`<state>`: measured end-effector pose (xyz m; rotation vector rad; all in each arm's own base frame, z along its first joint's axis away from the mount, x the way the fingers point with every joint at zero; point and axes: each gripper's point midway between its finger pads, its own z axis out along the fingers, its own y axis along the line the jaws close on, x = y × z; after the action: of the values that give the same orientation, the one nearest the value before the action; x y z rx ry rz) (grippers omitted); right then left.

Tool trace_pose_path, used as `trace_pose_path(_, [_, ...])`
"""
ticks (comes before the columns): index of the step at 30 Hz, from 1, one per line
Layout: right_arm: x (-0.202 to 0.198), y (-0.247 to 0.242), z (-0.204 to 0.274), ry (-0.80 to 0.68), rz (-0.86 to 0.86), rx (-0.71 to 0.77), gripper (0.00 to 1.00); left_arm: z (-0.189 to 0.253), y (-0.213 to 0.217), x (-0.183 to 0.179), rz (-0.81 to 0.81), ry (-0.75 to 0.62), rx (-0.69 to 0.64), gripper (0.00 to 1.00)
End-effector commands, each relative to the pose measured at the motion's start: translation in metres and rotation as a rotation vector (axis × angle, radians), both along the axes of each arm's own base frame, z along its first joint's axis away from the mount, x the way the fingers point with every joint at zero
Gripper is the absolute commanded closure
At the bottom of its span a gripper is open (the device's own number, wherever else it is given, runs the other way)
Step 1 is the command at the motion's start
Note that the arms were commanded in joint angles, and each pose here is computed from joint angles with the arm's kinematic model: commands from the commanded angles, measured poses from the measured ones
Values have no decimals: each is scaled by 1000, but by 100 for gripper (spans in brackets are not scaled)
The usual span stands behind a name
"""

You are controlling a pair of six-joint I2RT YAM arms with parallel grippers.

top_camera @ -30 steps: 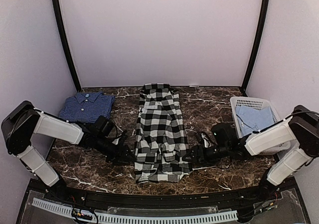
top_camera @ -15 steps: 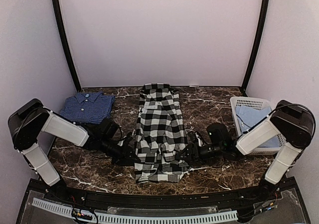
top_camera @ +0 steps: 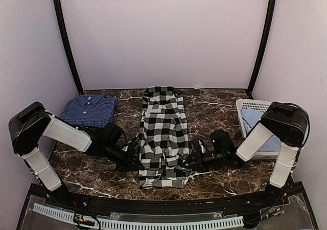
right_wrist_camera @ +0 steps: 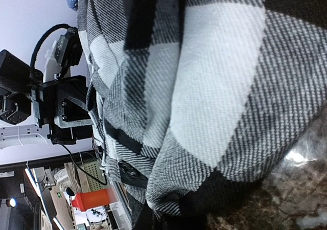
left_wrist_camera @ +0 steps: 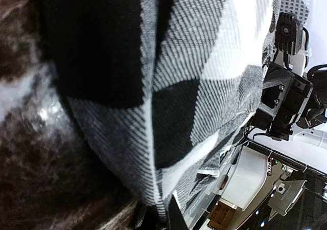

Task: Fold and stack the long sleeve shirts
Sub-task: Pick up the rectangle-folded shirt from the center of the board.

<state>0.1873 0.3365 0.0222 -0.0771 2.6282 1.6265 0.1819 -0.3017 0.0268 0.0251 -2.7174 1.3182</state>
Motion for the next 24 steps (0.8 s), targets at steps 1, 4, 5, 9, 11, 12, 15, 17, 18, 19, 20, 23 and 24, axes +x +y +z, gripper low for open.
trace_pose_path(1, [-10,-4,7,-8,-4,20,100,13,3,-18,-36,-8,-26,100])
trace_pose_path(4, [-23,-10,10,-4,-4,16,100,17,6,-28,-38,-10,-29,100])
trace_pose_path(5, [-27,-10,16,-12,0,23,100,20,8,-31,-37,-10,-30,100])
trace_pose_path(9, [-39,-7,30,-34,9,16,100,33,12,-43,-33,-17,-46,100])
trace_pose_path(11, [-37,-7,40,-50,-3,21,100,42,12,-42,-18,-27,-68,100])
trace_pose_path(12, [-34,-7,44,-60,-13,21,100,47,11,-41,-12,-34,-80,100])
trace_pose_path(15, [-23,0,60,-93,-30,29,100,55,6,-36,-6,-50,-100,100])
trace_pose_path(17, [-19,4,65,-94,-28,36,100,53,4,-34,-7,-47,-99,100])
trace_pose_path(18, [-18,7,67,-93,-26,46,100,52,2,-33,-6,-47,-106,100])
trace_pose_path(19, [-18,9,68,-84,-24,53,100,54,1,-33,-10,-44,-115,100])
trace_pose_path(20, [-17,11,71,-77,-23,67,100,57,-3,-30,-10,-47,-127,100])
trace_pose_path(23, [-11,15,79,-62,-37,103,100,67,-9,-23,-12,-51,-143,100])
trace_pose_path(24, [-7,14,83,-61,-52,112,100,70,-11,-20,-6,-46,-146,100])
